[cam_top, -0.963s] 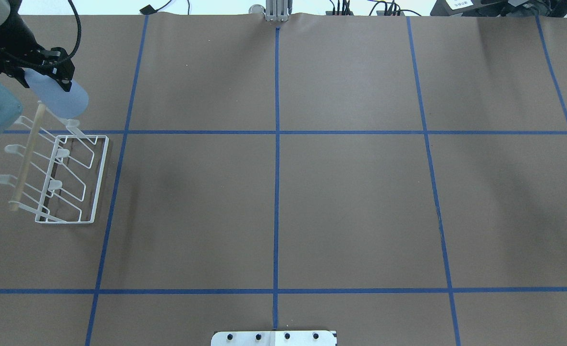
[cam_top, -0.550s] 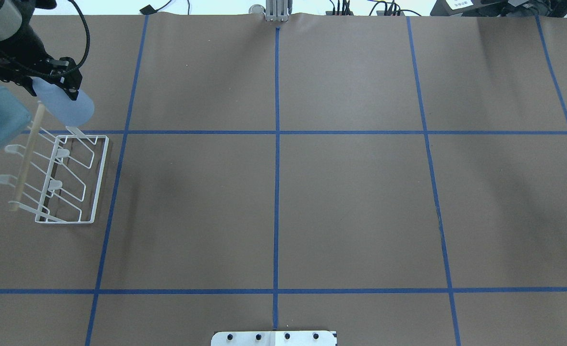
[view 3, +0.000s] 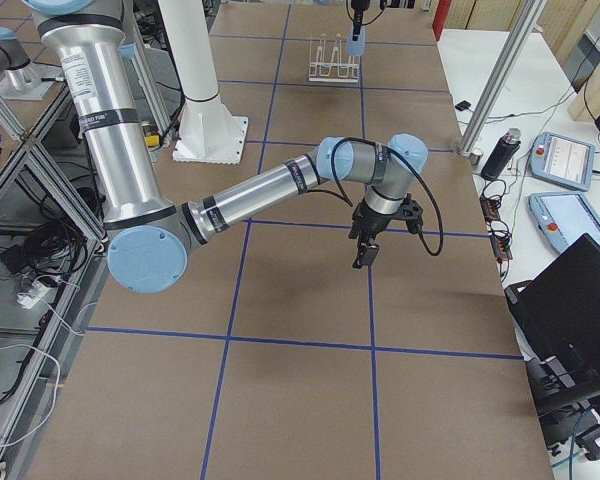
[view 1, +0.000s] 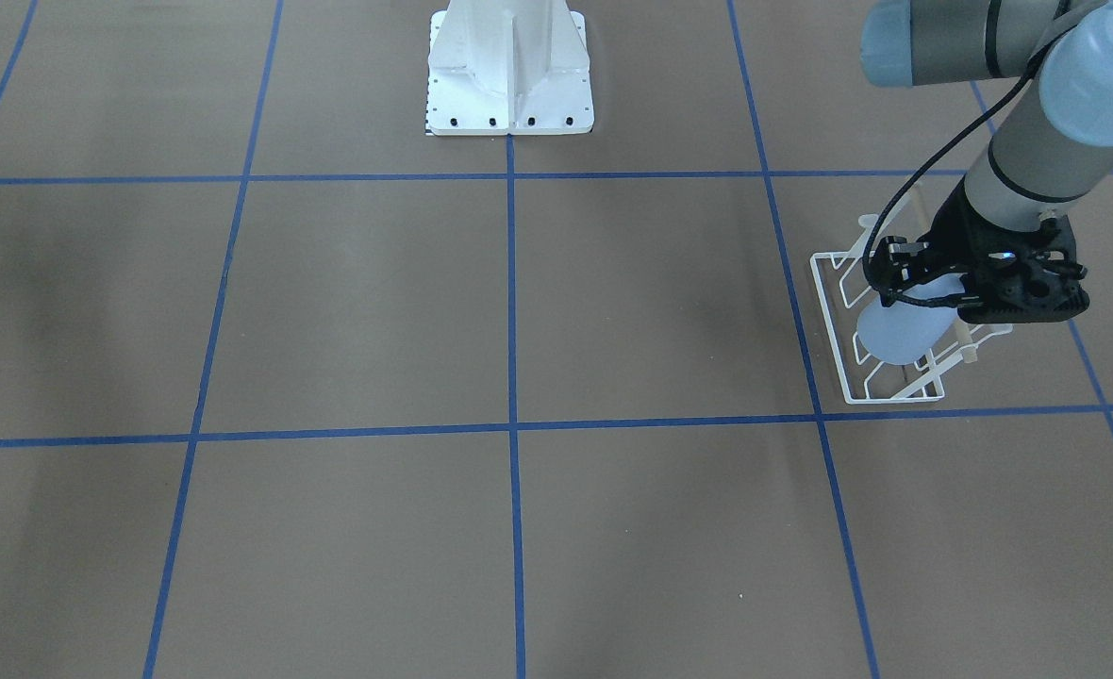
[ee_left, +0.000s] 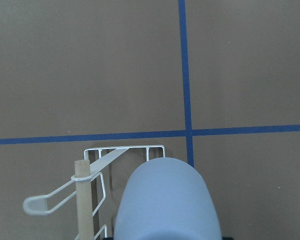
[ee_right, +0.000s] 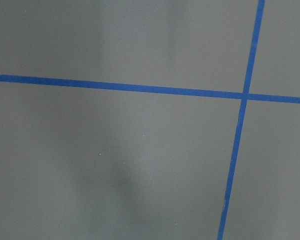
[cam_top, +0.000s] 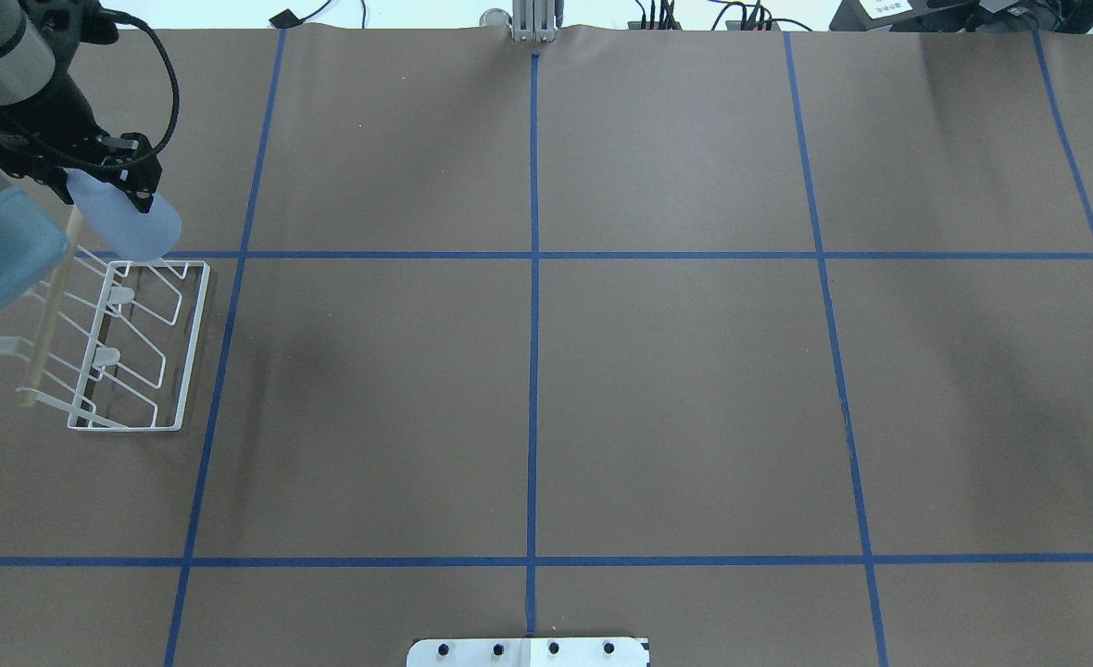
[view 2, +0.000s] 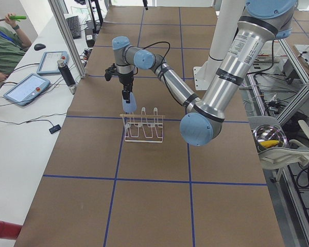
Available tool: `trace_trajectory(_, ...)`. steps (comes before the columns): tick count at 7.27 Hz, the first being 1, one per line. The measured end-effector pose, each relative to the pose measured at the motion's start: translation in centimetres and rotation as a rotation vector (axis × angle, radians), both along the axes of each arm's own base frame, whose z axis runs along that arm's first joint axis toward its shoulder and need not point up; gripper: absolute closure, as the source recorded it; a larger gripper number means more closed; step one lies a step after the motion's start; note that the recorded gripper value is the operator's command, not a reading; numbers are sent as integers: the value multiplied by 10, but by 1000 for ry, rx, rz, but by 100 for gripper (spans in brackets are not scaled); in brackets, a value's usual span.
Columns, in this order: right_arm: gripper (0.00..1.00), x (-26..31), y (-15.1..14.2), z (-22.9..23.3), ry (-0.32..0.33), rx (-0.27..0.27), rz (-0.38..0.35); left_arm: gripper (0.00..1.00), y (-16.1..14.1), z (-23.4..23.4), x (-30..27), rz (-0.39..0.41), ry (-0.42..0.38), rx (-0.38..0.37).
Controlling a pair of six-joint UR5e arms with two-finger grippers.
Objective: Hang cup on cup holder
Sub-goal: 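Lower the cup onto the rack's top hook with the left gripper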
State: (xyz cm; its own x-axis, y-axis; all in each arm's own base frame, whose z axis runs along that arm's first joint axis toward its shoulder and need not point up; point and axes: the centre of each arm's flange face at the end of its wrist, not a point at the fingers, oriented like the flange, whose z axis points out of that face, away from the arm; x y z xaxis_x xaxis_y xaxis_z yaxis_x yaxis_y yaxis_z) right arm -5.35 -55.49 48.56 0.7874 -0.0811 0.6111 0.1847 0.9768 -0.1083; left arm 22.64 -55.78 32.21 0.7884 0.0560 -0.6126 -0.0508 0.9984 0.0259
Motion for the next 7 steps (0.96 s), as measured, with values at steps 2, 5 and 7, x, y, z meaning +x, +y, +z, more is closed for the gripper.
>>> trace_trajectory(2,0,0,0,-1,0,1,0,100,0,4,2,3,-4,-4)
trace_trajectory(5,0,0,-1,-1,0,2,1,100,3,10,15,25,-10,-15)
trace_trajectory(7,0,0,-1,-1,0,1,2,100,2,17,21,33,-17,-27)
